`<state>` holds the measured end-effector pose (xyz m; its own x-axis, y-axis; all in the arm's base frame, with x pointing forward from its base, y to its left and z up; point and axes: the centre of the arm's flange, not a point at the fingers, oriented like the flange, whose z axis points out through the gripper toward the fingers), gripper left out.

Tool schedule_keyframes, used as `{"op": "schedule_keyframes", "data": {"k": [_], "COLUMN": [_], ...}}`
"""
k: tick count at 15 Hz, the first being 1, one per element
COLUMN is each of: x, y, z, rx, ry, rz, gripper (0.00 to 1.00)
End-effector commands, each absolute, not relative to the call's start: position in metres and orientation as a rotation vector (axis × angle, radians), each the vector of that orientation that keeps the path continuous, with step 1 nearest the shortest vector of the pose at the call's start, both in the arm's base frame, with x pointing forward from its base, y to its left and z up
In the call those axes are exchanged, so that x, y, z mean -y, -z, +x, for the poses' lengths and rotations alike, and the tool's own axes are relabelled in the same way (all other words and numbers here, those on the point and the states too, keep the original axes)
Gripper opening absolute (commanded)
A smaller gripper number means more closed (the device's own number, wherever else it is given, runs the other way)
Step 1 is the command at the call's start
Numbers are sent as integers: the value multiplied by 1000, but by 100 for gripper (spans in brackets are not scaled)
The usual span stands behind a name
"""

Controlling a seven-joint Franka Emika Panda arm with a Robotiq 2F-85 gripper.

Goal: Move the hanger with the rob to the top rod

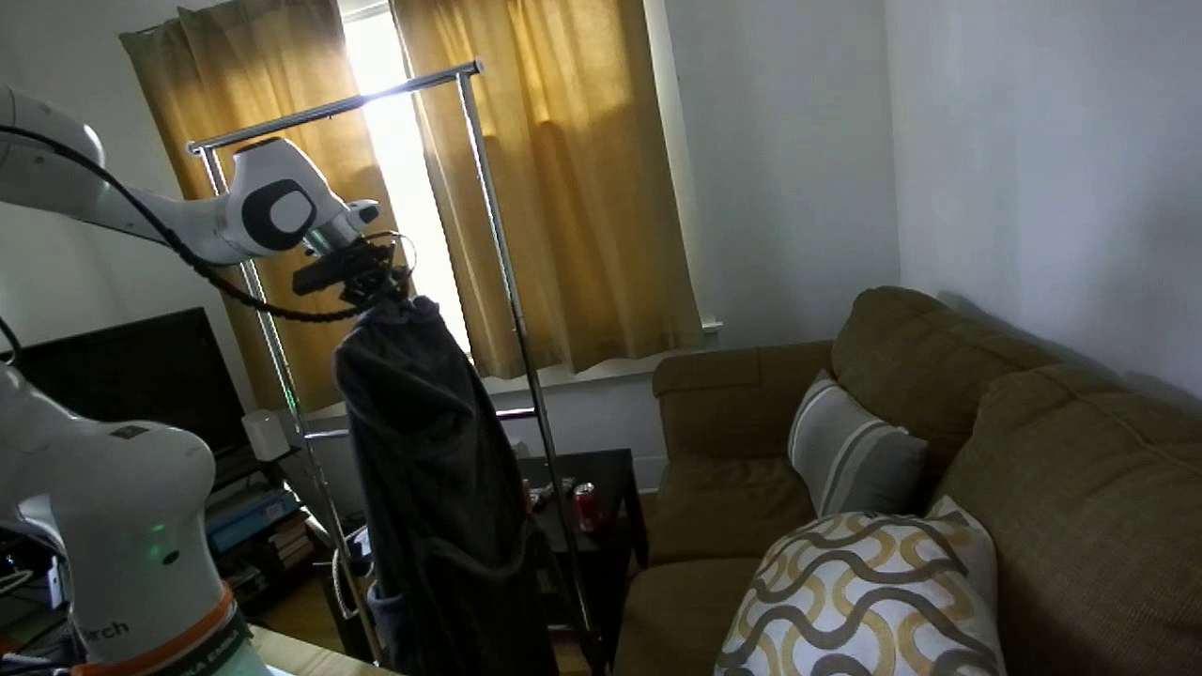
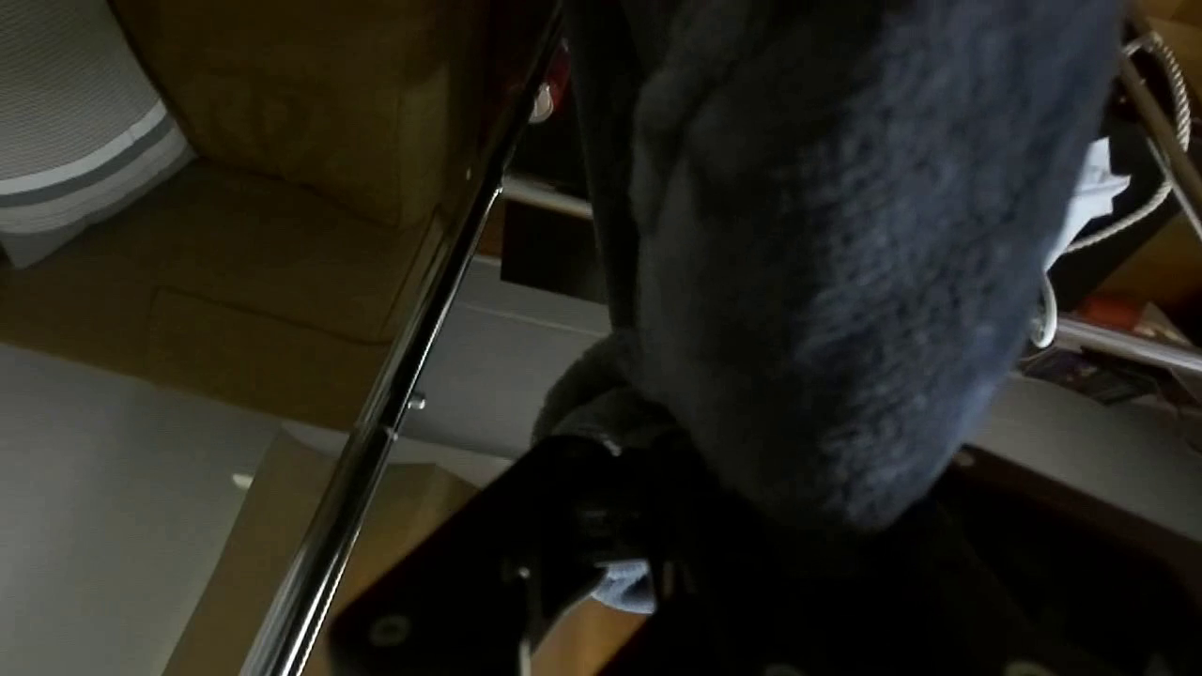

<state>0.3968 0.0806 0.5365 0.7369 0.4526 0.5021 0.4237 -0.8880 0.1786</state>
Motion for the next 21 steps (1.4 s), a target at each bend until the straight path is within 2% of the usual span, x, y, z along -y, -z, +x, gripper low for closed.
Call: {"op": "schedule_keyframes", "data": {"k": [1, 3, 4, 11, 12, 21], "x": [-99, -110, -97, -106, -106, -131], "y": [-600, -627, -591, -610, -609, -720], "z": [397, 400, 398, 399, 400, 382], "rx": [-678, -685, -699, -699, -699, -769], "ry": [-1013, -1084, -1009, -1056, -1055, -1248], "rz": [2821, 2796, 2834, 2818, 2819, 2596], "gripper": [3, 3, 11, 11, 3, 3]}}
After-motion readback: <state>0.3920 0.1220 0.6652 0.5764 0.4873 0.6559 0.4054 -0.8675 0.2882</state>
